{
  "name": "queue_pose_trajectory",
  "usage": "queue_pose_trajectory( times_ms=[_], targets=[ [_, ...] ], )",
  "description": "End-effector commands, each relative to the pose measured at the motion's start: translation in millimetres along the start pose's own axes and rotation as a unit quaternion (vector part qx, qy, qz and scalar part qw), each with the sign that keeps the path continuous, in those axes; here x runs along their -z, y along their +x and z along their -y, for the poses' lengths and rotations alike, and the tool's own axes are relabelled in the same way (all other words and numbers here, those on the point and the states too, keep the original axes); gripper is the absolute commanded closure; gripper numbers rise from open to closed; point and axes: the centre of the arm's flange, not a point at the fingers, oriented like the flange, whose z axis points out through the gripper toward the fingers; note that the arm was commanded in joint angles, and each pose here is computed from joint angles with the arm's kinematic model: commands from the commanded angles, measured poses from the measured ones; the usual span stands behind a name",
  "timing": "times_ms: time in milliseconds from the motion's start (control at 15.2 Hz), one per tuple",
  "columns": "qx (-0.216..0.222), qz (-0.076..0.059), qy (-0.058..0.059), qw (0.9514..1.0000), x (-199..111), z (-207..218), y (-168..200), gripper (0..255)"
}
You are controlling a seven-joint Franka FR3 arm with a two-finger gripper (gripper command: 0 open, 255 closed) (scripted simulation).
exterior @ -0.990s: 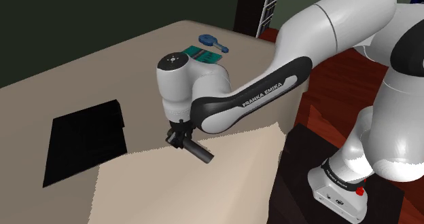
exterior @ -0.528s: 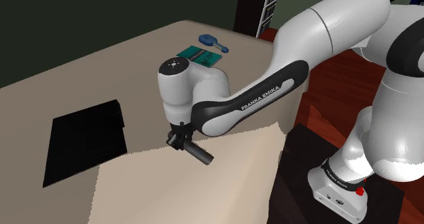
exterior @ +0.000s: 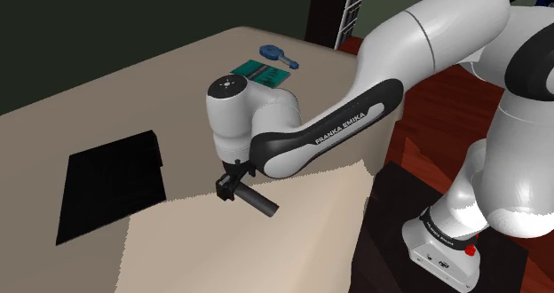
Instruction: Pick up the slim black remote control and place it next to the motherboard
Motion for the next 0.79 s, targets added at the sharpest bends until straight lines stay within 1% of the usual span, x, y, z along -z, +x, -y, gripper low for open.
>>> queue_pose_trajectory(
  times_ms=[0,198,726],
  targets=[
    [0.000,0.000,0.000,1.0000,13.2,0.0,0.0,0],
    [0.000,0.000,0.000,1.0000,50.0,0.0,0.0,0],
    [0.000,0.000,0.000,1.0000,50.0,0.0,0.0,0]
  ],
)
